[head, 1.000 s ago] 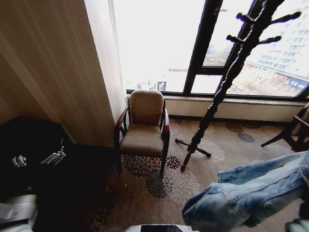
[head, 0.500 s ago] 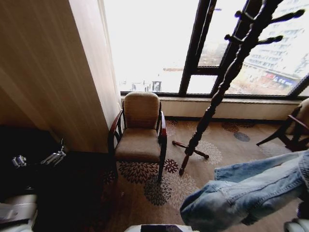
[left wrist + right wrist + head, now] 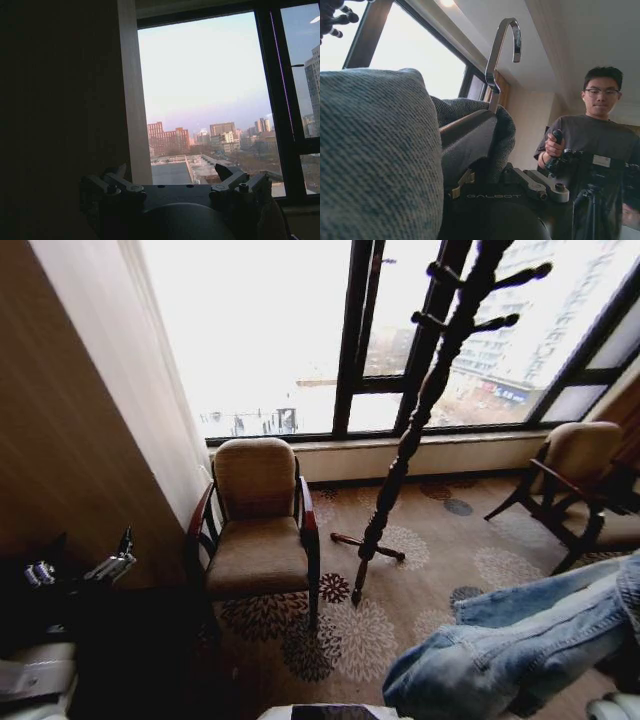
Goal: Pick up the clothes from the bed and hang them on the clothes hanger.
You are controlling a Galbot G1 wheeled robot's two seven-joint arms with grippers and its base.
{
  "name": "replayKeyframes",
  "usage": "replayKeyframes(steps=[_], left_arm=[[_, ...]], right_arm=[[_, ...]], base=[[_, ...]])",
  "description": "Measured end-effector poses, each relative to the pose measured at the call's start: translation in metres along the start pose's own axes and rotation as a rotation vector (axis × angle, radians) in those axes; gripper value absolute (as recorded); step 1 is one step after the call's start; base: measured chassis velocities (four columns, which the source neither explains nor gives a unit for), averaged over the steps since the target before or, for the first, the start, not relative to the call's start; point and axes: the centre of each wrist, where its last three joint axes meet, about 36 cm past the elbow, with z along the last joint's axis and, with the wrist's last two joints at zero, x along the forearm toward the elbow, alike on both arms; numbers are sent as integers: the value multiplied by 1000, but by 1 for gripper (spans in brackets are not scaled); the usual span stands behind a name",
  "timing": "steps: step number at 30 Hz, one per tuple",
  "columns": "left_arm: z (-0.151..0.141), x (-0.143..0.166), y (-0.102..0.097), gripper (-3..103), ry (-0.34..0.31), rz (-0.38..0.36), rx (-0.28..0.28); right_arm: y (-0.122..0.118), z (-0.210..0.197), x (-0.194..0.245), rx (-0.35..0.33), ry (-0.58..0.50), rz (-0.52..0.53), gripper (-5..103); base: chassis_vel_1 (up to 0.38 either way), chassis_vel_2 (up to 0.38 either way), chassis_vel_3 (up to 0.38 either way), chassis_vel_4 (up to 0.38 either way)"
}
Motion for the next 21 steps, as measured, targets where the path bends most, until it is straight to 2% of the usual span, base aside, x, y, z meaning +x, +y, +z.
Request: replayKeyframes(steps=[10,16,21], left_arm=[[0,0,0,100,0,0,0],[0,0,0,100,0,0,0],[0,0,0,100,0,0,0]], right_arm=[[1,0,0,8,5,10,20],[2,0,1,7,7,11,20],[2,1,1,8,10,12,20]], base=[[-51,14,36,-41],[-94,-96,100,97],[-215,-178,196,174]])
